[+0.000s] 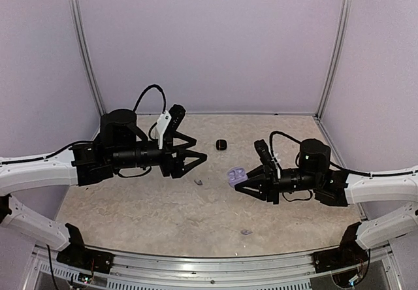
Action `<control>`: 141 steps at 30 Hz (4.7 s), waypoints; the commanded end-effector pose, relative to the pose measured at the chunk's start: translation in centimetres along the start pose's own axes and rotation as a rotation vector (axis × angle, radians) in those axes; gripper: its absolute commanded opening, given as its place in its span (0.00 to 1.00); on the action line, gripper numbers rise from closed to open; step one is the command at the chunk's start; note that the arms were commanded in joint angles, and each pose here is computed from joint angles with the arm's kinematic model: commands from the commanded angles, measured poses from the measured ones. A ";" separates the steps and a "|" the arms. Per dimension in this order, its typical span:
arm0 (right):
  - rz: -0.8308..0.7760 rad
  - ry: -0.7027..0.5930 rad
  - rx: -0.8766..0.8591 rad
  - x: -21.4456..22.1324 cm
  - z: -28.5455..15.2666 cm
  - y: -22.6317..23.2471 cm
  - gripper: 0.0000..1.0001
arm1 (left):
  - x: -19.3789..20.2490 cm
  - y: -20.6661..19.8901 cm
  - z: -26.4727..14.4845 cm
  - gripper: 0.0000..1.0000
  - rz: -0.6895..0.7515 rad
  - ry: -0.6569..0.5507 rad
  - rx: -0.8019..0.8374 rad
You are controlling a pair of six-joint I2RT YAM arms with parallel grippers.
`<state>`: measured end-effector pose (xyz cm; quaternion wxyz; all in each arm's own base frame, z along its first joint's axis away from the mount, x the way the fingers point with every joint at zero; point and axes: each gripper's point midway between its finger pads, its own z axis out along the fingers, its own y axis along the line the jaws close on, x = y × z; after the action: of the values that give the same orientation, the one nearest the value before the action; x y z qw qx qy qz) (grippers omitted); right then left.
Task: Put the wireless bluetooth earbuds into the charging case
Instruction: Open the charging case, then move the left earbud to the center of the board, then pick up the left earbud from the center of the board.
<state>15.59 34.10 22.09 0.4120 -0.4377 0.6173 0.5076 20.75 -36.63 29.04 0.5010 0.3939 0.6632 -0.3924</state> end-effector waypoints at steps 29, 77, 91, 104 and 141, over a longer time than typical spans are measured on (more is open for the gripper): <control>0.046 -0.089 0.078 -0.8 -4.6 -1.5 0.00 | 17.8 14.2 8.3 0.71 -0.136 0.722 -0.039; -0.042 -0.116 0.106 -0.8 -5.6 -1.1 0.00 | 17.2 14.1 6.5 0.56 -0.273 0.687 -0.296; -0.017 -0.086 0.217 -0.2 -5.7 -3.2 0.00 | 22.0 13.9 7.2 0.45 -0.435 0.793 -0.406; -0.018 -0.082 0.207 -0.1 -5.6 -3.0 0.00 | 23.7 14.5 8.3 0.37 -0.427 0.871 -0.432; -0.220 -0.346 0.203 -5.7 -4.5 -4.1 0.00 | 7.6 11.9 7.7 0.11 -0.265 0.283 -0.313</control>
<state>19.64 29.50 23.13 0.5416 -0.3748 0.5959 0.4594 32.53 -36.89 12.03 0.3061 0.2811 0.8810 -0.2263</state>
